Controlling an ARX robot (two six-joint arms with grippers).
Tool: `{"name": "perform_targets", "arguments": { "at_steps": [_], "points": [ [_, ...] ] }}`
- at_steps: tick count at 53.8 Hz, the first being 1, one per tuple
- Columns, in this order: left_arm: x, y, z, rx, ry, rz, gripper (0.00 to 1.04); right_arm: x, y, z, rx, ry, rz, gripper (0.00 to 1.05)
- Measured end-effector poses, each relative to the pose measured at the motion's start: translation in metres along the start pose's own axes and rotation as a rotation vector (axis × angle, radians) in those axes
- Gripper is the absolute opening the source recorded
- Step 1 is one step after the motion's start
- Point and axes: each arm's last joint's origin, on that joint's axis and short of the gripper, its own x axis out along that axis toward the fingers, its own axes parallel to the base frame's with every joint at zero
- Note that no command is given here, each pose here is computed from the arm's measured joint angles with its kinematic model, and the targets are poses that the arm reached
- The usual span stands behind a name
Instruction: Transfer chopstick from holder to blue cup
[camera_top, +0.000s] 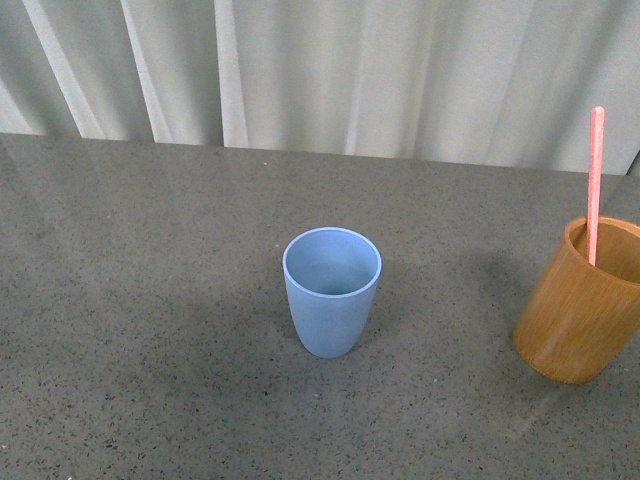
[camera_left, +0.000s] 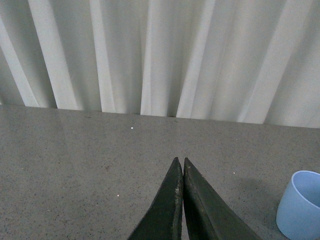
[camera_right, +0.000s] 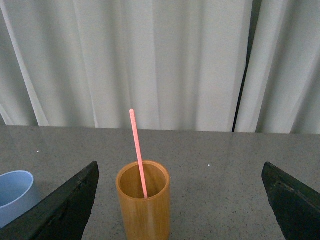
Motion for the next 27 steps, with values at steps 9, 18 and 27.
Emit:
{"name": "perform_targets", "arguments": {
  "at_steps": [9, 18, 27],
  "points": [
    [-0.005, 0.0, 0.001, 0.0, -0.004, 0.0, 0.04, 0.0, 0.0, 0.0, 0.0, 0.0, 0.0, 0.95],
    [-0.009, 0.0, 0.001, 0.0, -0.004, 0.0, 0.04, 0.0, 0.0, 0.0, 0.0, 0.0, 0.0, 0.95],
    [-0.014, 0.0, 0.001, 0.0, -0.004, 0.0, 0.04, 0.0, 0.0, 0.0, 0.0, 0.0, 0.0, 0.95]
  ]
}}
